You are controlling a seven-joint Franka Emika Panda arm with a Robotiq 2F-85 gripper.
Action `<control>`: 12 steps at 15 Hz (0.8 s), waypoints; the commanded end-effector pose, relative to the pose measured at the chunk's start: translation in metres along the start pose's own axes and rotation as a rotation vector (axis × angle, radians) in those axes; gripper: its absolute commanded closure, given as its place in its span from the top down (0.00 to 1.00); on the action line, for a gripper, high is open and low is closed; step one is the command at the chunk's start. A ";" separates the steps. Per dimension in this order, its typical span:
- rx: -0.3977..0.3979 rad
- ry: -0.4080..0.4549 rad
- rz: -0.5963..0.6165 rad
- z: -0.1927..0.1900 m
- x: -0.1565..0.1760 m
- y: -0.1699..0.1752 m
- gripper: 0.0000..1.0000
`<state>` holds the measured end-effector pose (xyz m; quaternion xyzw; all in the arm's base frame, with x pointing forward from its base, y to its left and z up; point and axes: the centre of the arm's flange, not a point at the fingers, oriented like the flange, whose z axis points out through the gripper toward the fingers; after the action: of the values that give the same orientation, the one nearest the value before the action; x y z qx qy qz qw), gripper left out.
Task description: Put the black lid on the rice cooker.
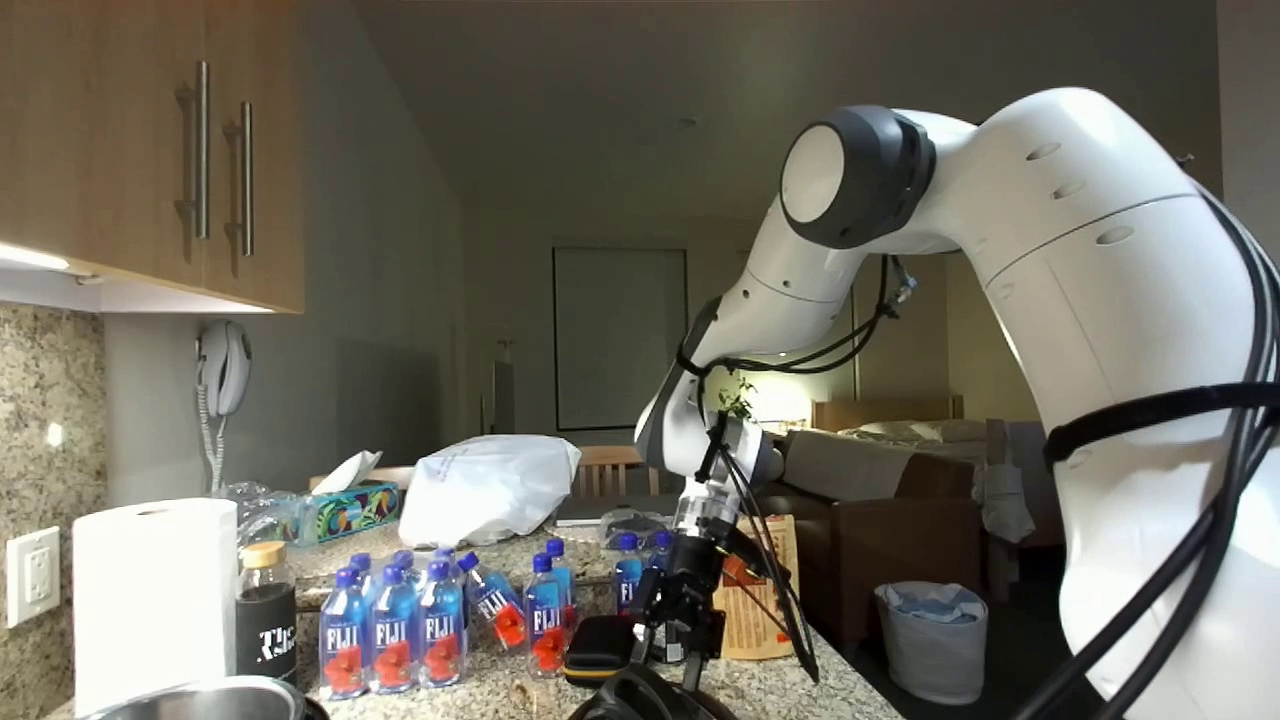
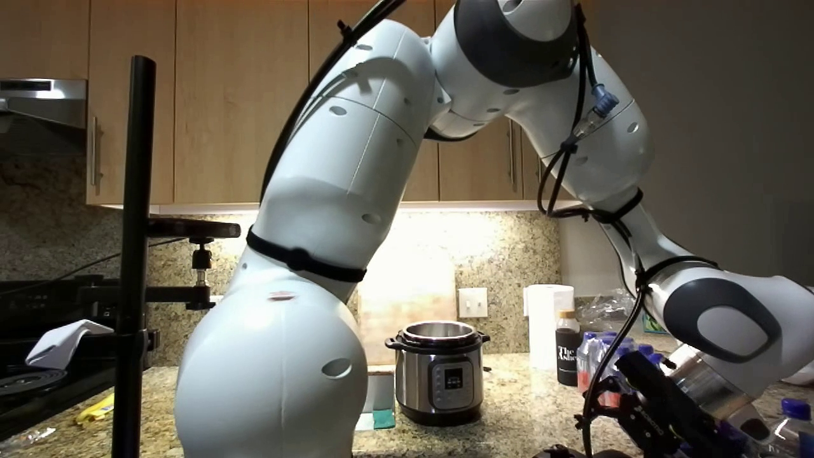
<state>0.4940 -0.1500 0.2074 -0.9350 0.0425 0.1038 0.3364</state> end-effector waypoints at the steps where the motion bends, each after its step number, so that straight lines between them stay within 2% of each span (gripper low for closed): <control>1: 0.105 0.130 -0.064 0.010 -0.011 0.003 1.00; 6: 0.146 0.192 -0.092 0.021 -0.002 0.008 1.00; 12: 0.175 0.214 -0.101 0.027 0.003 0.012 1.00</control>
<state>0.4923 -0.1433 0.1839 -0.9113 0.0455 0.0010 0.4092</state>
